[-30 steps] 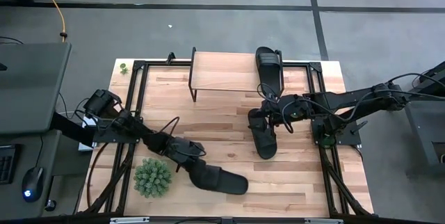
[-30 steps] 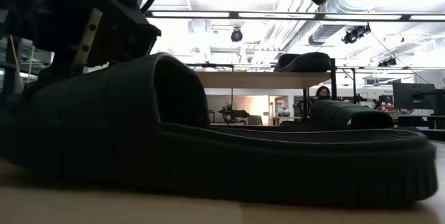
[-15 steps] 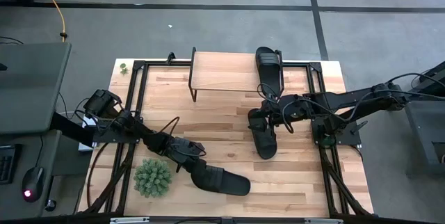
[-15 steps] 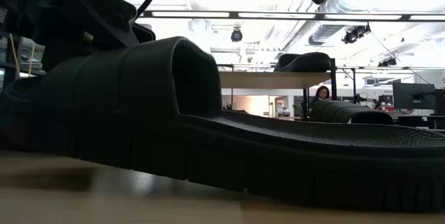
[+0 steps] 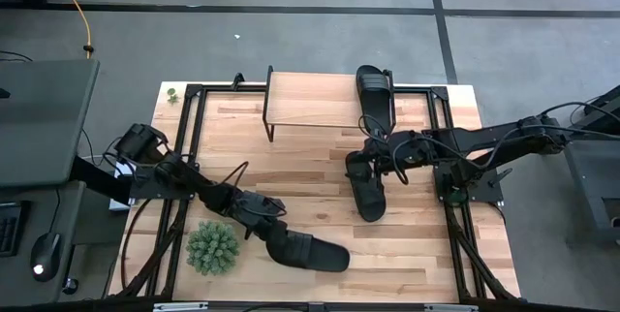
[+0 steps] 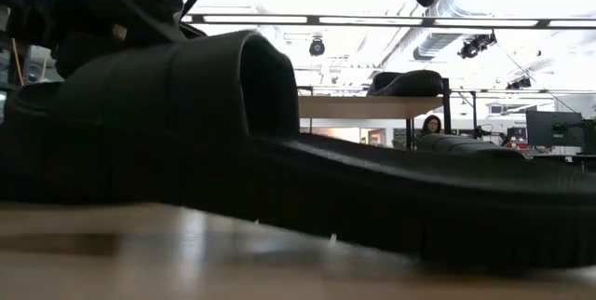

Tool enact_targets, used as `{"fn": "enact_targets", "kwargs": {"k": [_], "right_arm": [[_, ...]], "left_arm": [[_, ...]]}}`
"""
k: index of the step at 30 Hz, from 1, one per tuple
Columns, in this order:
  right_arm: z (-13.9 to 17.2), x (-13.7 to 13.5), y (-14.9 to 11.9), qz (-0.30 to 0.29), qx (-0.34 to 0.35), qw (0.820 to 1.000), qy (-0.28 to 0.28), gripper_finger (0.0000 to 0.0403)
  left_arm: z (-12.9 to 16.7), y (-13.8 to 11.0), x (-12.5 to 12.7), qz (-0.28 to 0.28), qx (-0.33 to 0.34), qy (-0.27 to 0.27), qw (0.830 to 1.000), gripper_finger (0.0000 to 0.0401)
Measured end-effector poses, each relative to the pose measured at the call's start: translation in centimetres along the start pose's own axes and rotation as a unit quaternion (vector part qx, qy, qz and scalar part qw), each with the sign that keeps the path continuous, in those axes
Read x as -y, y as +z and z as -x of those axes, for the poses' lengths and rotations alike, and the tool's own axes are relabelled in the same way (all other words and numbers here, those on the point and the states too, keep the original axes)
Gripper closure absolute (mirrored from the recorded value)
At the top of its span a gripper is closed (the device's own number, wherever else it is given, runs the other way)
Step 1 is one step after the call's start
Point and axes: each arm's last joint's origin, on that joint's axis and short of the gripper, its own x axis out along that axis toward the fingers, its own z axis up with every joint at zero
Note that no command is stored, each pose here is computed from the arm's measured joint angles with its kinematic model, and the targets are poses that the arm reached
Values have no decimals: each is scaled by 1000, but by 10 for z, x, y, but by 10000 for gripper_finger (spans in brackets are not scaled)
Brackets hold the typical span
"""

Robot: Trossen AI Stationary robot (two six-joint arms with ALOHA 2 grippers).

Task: Pick and place slides into the shelf
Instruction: Put the black slipper on the shelf

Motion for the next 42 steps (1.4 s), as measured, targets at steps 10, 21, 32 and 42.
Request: {"fn": "enact_targets", "kwargs": {"k": [10,21,32,42], "right_arm": [[0,0,0,11,1,1000,-6,210],[0,2,1,-13,5,1000,-8,210],[1,-1,13,44,66,997,9,210],[27,-12,50,174,110,978,-25,210]], "left_arm": [[2,0,4,1,-8,-8,1000,392],[17,8,22,-25,-1,-44,999,395],[62,40,59,-66,7,-114,991,395],[102,62,79,-74,11,-173,982,395]]}}
